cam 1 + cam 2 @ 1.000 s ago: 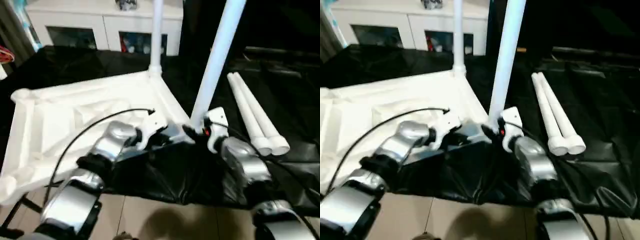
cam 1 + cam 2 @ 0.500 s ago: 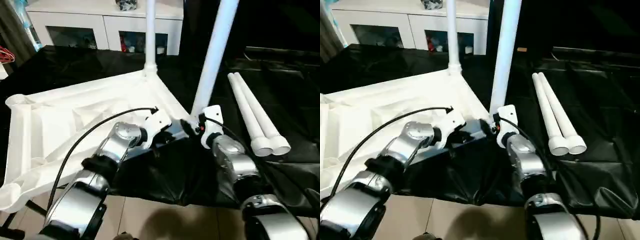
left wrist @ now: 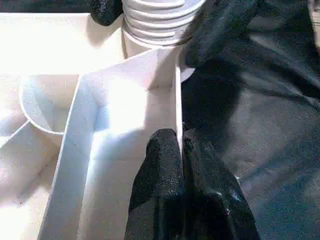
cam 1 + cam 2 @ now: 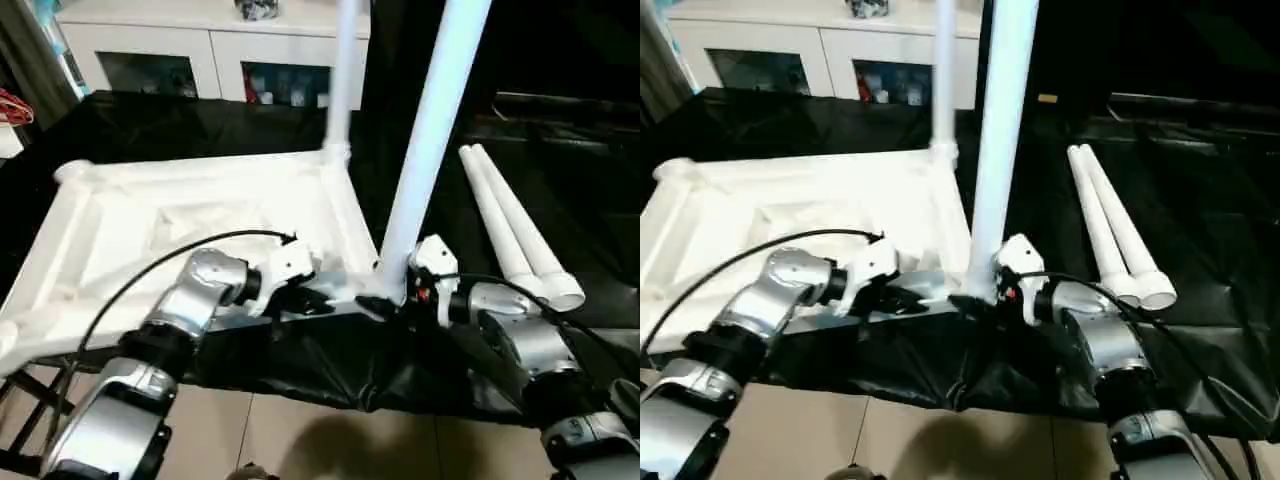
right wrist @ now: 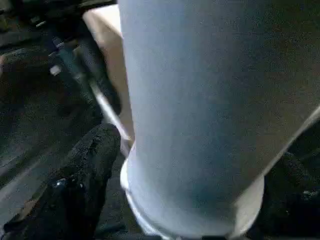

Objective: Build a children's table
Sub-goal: Rotate leg to tighten

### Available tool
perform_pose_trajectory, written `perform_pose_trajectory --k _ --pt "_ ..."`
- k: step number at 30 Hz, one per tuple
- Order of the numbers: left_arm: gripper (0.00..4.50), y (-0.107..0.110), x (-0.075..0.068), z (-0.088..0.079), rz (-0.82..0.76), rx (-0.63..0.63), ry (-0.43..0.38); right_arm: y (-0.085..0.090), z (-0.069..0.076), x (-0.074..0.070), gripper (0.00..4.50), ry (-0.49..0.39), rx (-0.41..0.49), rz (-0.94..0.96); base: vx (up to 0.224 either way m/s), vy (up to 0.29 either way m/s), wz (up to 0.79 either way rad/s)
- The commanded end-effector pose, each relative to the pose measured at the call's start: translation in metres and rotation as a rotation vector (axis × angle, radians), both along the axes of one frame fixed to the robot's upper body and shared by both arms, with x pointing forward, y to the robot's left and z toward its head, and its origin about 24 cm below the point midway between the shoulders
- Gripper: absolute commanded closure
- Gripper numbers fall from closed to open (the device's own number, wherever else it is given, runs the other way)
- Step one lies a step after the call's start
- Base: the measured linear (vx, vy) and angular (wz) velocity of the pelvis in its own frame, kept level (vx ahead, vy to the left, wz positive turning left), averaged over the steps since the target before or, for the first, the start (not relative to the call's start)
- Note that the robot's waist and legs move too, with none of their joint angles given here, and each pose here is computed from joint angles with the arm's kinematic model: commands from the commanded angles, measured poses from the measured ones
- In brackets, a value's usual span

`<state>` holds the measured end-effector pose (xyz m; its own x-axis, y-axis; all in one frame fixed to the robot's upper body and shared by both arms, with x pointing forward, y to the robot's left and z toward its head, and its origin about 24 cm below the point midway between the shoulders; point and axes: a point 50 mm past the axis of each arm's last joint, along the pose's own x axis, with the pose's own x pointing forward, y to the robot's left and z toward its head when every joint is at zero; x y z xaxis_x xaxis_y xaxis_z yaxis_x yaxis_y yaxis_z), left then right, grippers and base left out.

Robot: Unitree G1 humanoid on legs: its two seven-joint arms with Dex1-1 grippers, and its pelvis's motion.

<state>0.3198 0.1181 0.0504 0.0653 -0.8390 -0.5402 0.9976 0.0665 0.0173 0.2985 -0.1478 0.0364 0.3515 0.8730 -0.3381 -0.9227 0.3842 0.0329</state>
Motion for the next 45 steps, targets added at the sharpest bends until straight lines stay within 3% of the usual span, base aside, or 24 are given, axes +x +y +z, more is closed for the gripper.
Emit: perform_pose_trajectory --k 1,10,17,26,31,34,35,36,42,45 --pt "4.50 -0.011 -0.005 0.005 -0.098 -0.024 -0.011 0.014 0.000 -0.011 0.67 0.035 0.012 0.137 0.000 0.000 0.00" --pt "4.50 -0.001 -0.005 0.007 -0.119 -0.004 0.003 0.018 -0.002 -0.025 1.32 0.087 -0.004 0.232 0.000 0.000 0.00" --pt "4.50 -0.006 -0.001 0.007 -0.067 -0.026 -0.015 0.022 -0.002 -0.022 1.64 0.096 0.033 0.176 0.000 0.000 0.00" --pt "4.50 -0.039 0.016 0.009 0.159 -0.080 -0.065 0.038 -0.017 0.015 1.71 0.026 0.037 -0.339 0.000 0.000 0.00" --pt "4.50 -0.050 0.020 0.009 0.219 -0.082 -0.087 0.044 -0.019 0.024 1.72 0.035 0.029 -0.468 0.000 0.000 0.00" --pt "4.50 -0.070 0.023 0.011 0.283 -0.102 -0.112 0.060 -0.021 0.030 1.72 0.057 0.034 -0.546 0.000 0.000 0.00" --pt "4.50 -0.074 0.023 0.011 0.284 -0.107 -0.112 0.063 -0.021 0.031 1.16 0.056 0.038 -0.549 0.000 0.000 0.00" --pt "4.50 -0.075 0.022 0.011 0.284 -0.108 -0.112 0.065 -0.021 0.031 1.02 0.056 0.039 -0.550 0.000 0.000 0.00" --pt "4.50 -0.076 0.017 0.008 0.214 -0.102 -0.129 0.068 -0.016 0.033 0.49 0.061 0.089 -0.529 0.000 0.000 0.00" --pt "4.50 -0.067 0.013 0.006 0.159 -0.098 -0.118 0.061 -0.014 0.032 0.40 0.008 0.064 -0.465 0.000 0.000 0.00"
